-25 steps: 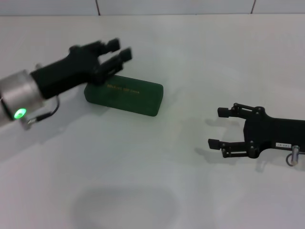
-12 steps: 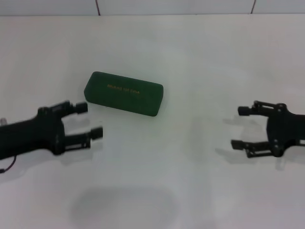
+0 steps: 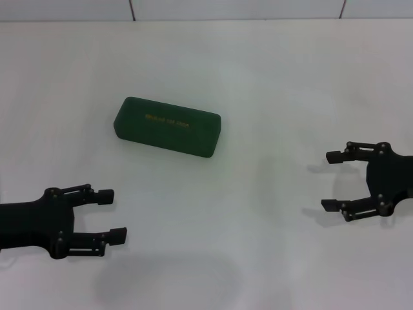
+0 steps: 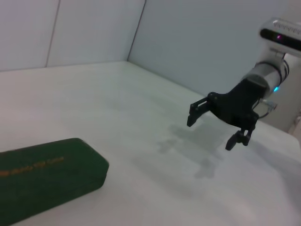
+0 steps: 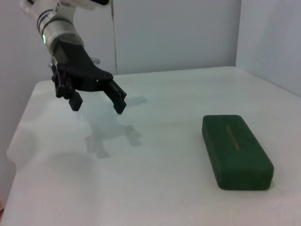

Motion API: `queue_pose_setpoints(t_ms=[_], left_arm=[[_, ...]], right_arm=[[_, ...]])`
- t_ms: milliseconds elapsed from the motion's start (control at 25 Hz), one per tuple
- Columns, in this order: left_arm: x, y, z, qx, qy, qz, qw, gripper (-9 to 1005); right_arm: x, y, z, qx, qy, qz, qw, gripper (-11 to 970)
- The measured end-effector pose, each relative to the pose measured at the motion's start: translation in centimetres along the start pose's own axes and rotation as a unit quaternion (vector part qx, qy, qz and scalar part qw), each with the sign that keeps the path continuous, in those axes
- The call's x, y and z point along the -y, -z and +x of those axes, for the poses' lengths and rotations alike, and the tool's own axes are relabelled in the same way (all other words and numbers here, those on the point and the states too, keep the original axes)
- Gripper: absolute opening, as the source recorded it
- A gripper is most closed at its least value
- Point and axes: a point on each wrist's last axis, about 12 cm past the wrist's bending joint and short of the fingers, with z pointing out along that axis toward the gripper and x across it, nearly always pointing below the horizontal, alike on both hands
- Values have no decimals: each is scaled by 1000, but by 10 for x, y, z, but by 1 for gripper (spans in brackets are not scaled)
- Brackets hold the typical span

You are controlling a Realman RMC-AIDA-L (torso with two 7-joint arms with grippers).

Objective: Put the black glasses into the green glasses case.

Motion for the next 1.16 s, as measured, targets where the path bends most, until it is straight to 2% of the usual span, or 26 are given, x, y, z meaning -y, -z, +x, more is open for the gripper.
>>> queue_pose_setpoints(t_ms=[800, 1160], left_arm=[[2, 0, -4, 1, -11, 15, 1000, 880], [0, -4, -7, 12, -30, 11, 999, 880]], right_arm=[[9, 0, -6, 6, 7, 27, 1000, 886], [-1, -13, -7, 10, 6, -2, 1000, 886]])
